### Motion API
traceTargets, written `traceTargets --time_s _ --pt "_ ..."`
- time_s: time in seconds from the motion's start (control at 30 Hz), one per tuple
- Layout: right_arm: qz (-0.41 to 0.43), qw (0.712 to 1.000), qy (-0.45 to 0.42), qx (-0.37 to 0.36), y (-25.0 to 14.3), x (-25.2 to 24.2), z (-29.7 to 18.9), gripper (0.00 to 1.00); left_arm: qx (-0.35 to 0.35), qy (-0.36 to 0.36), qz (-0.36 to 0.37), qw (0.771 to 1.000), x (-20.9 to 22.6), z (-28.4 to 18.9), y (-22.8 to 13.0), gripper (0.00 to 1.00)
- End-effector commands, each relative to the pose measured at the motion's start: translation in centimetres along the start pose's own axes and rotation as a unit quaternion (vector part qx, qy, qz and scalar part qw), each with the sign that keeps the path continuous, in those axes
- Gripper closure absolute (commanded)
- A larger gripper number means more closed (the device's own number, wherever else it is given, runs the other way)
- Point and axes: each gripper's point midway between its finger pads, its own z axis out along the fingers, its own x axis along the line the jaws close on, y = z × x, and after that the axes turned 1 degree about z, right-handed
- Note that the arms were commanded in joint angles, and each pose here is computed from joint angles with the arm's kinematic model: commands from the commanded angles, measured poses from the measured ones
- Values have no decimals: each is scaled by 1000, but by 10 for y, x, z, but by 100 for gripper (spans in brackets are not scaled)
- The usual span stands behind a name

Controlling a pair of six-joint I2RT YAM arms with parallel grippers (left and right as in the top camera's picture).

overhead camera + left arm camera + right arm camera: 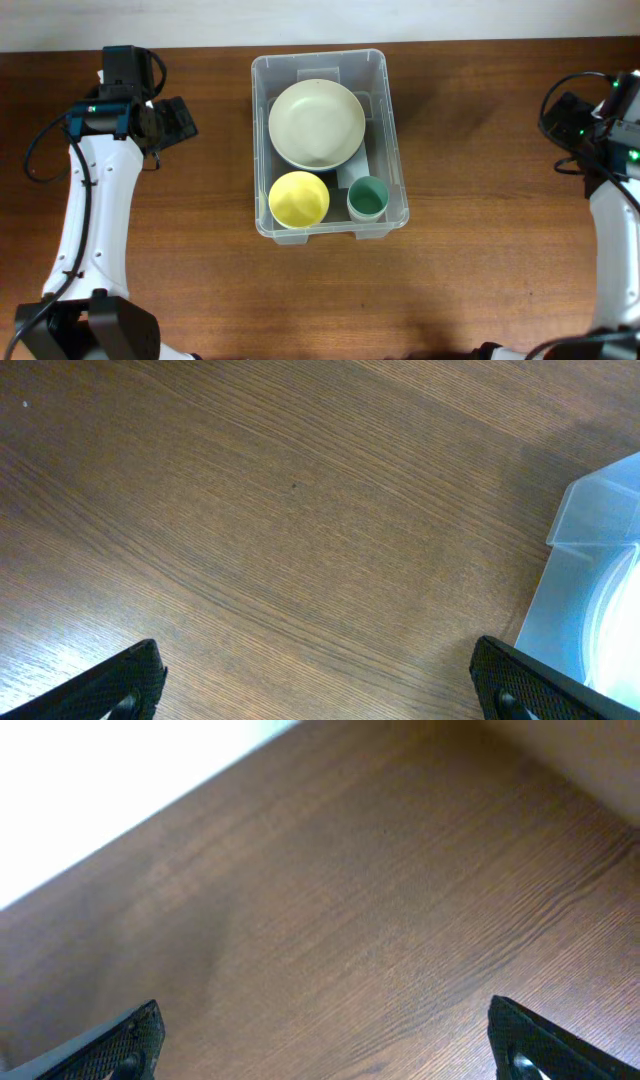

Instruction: Pack container

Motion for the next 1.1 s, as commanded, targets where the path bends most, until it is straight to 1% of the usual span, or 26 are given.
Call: traceTargets --time_s 0.0,0.17,0.33,0.43,0.63,0.7,0.83,0.97,1.07 --pt "7 998 12 -56 26 1 -41 1 -27 -7 -6 1000 2 -19 11 1" --pt "4 991 51 -124 46 17 -102 1 -27 -7 -6 1000 2 -19 11 1" --pt "-9 977 110 -182 51 44 -167 1 -27 -7 -6 1000 2 -19 11 1" --pt "-4 968 117 -224 56 41 -204 1 -27 -7 -6 1000 2 -19 11 1" --pt "2 937 184 -298 52 39 -286 1 -27 -7 -6 1000 2 -19 11 1" --pt "2 924 213 -317 46 38 -314 1 -27 -7 -6 1000 2 -19 11 1" --pt "-4 915 245 -320 19 24 -348 1 -27 -7 -6 1000 2 -19 11 1" --pt "-15 910 278 -308 -17 5 -370 1 -27 -7 -6 1000 2 -19 11 1" --pt "-14 904 295 -309 -38 -9 -378 1 -27 -7 -6 1000 2 -19 11 1"
